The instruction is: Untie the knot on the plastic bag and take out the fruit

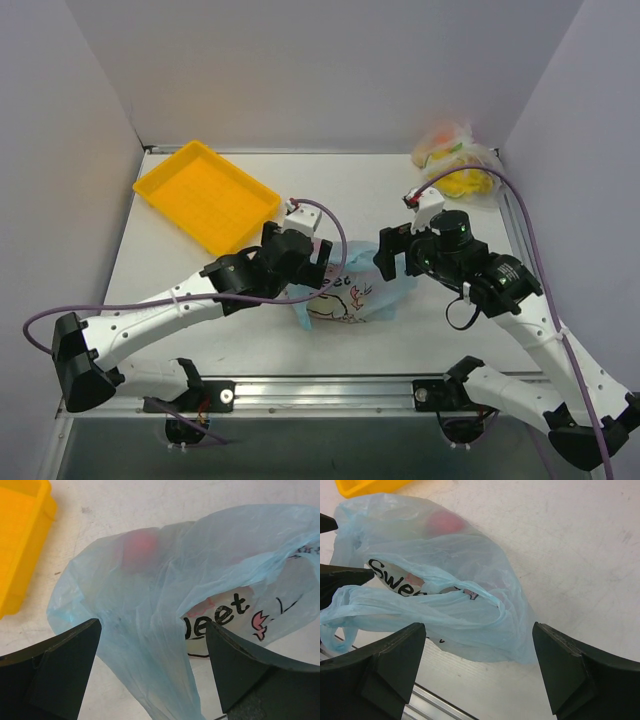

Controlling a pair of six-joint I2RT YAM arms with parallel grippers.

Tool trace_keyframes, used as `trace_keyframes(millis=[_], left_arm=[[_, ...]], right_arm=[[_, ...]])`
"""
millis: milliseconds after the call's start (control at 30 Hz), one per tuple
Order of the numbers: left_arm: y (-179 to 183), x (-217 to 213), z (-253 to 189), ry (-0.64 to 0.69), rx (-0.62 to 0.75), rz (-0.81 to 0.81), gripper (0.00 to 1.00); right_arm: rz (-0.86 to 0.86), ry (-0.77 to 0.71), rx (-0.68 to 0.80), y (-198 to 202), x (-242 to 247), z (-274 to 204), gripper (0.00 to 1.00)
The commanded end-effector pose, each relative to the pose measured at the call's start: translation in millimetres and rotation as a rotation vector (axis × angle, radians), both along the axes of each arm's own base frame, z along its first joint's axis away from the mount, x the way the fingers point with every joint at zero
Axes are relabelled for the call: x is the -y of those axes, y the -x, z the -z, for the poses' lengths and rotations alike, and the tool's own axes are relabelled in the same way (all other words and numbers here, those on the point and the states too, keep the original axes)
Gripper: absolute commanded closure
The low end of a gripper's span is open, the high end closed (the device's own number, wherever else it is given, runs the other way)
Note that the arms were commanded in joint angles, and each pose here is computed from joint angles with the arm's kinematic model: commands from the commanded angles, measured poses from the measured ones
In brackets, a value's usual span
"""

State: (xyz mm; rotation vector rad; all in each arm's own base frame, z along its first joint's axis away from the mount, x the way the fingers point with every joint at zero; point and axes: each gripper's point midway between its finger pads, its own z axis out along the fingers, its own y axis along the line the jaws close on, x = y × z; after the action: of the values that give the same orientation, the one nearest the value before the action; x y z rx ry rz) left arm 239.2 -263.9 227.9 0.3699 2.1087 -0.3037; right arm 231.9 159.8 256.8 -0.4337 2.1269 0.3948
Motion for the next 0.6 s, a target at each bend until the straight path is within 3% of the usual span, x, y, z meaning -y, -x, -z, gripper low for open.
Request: trace_keyframes(millis=[0, 167, 300, 400, 433, 567], left_arm=[[-10.3, -7.6, 0.0, -0.089, 0.057, -0.058, 0.03], [-19.4, -12.9, 11.6, -0.155, 0.073, -0.109, 0.03], [-26.1, -21.1, 13.5, -0.207, 0.103, -0.147, 0.1], [-29.3, -23.5, 16.5, -0.24, 0.108, -0.147, 0.26], [-30.4, -24.7, 15.5, -0.247, 0.112, -0.15, 0.37], [-34.8, -29.3, 2.6, -0.246, 0.135, -0.153, 0.64]], right_arm=[[0.006, -0.003, 0.018, -2.0, 0.0, -13.6, 0.08], [0.006, -0.006, 0.02, -3.9, -2.6, -16.5, 0.07], [-0.001, -0.002, 0.015, -3.4, -5.5, -15.1, 0.07], [-0.013, -0.002, 0.014, -2.3, -10.5, -15.9, 0.07], [-0.016, 0.001, 0.012, -1.8, -11.7, -15.4, 0.07], [-0.037, 0.013, 0.022, -0.1, -20.8, -17.9, 0.07]])
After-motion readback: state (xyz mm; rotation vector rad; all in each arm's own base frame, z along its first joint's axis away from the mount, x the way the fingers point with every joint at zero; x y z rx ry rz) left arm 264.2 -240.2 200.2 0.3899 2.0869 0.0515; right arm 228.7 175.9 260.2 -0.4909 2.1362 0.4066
